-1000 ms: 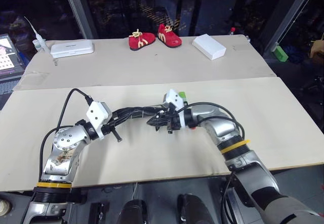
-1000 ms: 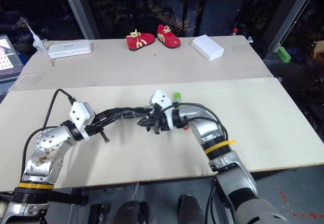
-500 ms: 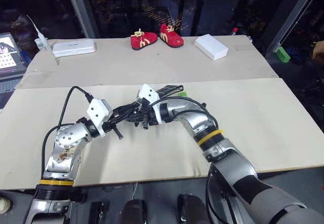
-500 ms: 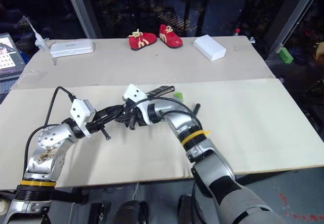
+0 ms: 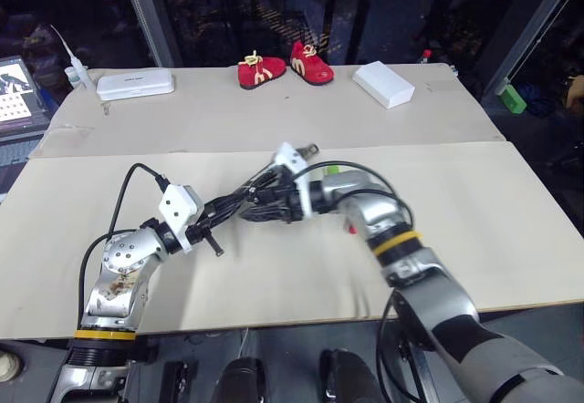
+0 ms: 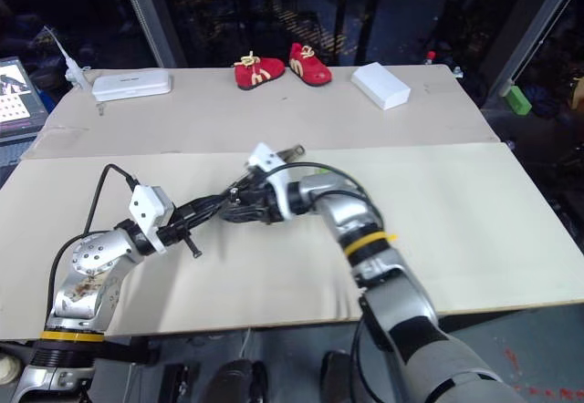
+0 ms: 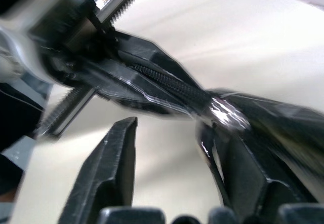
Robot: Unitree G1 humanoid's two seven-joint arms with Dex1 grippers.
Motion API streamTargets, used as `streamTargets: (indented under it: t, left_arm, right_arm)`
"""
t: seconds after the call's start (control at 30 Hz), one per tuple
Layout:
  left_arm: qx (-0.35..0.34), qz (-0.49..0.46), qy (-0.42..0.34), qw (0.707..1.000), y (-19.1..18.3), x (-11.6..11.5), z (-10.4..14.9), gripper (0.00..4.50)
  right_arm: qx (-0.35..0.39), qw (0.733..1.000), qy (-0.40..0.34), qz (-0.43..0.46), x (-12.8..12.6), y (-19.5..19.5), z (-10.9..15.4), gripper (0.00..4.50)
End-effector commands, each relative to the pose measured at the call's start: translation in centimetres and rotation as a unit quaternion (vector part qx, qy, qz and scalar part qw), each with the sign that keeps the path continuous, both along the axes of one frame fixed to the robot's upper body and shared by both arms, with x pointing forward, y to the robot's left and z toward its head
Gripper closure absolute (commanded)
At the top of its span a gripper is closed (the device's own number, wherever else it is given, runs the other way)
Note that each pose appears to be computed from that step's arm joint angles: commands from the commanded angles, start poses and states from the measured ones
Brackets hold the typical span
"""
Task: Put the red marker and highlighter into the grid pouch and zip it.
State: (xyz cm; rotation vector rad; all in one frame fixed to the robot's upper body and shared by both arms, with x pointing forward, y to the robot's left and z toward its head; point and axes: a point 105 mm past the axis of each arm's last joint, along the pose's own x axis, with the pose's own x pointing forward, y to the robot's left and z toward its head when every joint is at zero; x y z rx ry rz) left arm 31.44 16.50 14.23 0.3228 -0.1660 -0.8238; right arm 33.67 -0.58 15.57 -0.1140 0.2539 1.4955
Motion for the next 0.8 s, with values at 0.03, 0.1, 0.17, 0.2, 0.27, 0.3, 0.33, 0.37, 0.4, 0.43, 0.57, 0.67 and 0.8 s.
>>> streamTargets:
  t: [0.03,0.1,0.17,0.2,0.27,0.3,0.33,0.37,0.4,0.43,0.57,0.67,0.8]
  left_arm:
    - [0.0,0.003,-0.031,1.0,0.4,-0.3,1.5,4.5]
    - [0.001,0.007,-0.032,0.999,0.6,-0.3,1.6,4.5]
    - [0.0,0.011,-0.033,0.999,0.7,-0.3,1.7,4.5]
    - [0.0,0.012,-0.033,0.999,0.8,-0.2,1.7,4.5]
    - [0.001,0.012,-0.032,0.999,0.8,-0.3,1.7,4.5]
    - [0.001,0.011,-0.031,0.999,0.8,-0.3,1.6,4.5]
    - [0.001,0.011,-0.03,0.999,0.9,-0.3,1.6,4.5]
    - [0.001,0.011,-0.03,0.999,0.9,-0.3,1.5,4.5]
    - [0.001,0.011,-0.03,1.0,0.9,-0.3,1.5,4.5]
    - [0.001,0.01,-0.03,1.0,0.9,-0.2,1.5,4.5]
    - [0.001,0.008,-0.03,1.0,0.9,0.0,1.5,4.5]
    - [0.0,0.005,-0.03,1.0,0.8,0.1,1.5,4.5]
    - [-0.004,0.001,-0.027,1.0,0.4,0.1,1.3,4.5]
  right_arm:
    - [0.038,0.996,-0.014,0.074,-4.5,-2.8,2.9,1.91]
    - [0.025,0.999,-0.02,0.03,-4.9,-5.6,2.5,1.91]
    - [0.011,0.997,-0.032,-0.064,-3.8,-8.2,2.3,1.91]
    - [0.01,0.99,-0.045,-0.134,-2.5,-9.6,2.5,1.91]
    - [0.016,0.963,-0.048,-0.265,0.2,-12.0,2.9,1.91]
    - [0.02,0.947,-0.052,-0.316,1.2,-12.8,3.1,1.91]
    - [0.027,0.931,-0.041,-0.363,2.0,-13.7,3.1,1.91]
    - [0.029,0.916,-0.04,-0.399,2.4,-14.4,3.0,1.91]
    - [0.03,0.904,-0.027,-0.426,2.5,-14.8,2.5,1.91]
    - [0.031,0.895,-0.017,-0.445,2.4,-15.0,2.1,1.91]
    - [0.009,0.864,0.006,-0.504,2.0,-14.8,-0.2,1.91]
    - [-0.021,0.844,0.004,-0.536,1.9,-14.6,-2.1,1.91]
    - [-0.038,0.83,-0.005,-0.557,2.2,-14.5,-3.1,1.91]
